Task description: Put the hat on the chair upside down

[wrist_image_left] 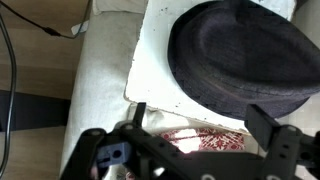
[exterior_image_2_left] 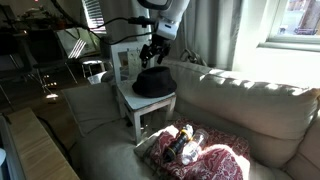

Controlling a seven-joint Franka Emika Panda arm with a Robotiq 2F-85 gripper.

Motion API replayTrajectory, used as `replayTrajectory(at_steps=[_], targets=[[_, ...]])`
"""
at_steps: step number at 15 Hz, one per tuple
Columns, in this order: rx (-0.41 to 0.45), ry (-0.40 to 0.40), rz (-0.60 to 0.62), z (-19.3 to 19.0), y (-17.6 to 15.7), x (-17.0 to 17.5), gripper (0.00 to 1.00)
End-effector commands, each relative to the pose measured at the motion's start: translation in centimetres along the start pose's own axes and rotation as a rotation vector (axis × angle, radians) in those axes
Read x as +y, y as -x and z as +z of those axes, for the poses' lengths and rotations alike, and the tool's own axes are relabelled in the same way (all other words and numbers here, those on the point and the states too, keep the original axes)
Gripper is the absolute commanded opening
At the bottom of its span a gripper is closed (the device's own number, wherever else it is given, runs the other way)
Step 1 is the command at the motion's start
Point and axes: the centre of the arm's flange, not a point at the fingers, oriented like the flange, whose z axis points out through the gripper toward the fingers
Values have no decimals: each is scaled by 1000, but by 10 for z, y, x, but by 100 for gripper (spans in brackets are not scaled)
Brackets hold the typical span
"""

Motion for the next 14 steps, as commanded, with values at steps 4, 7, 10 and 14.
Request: replayTrajectory(at_steps=[4, 7, 10, 14], targets=[[5, 4, 119, 10, -22, -6, 100], [-1, 9, 287, 28, -53, -3, 100], [-31, 11, 446, 51, -76, 3, 100], [-168, 54, 452, 86, -82, 12, 100]])
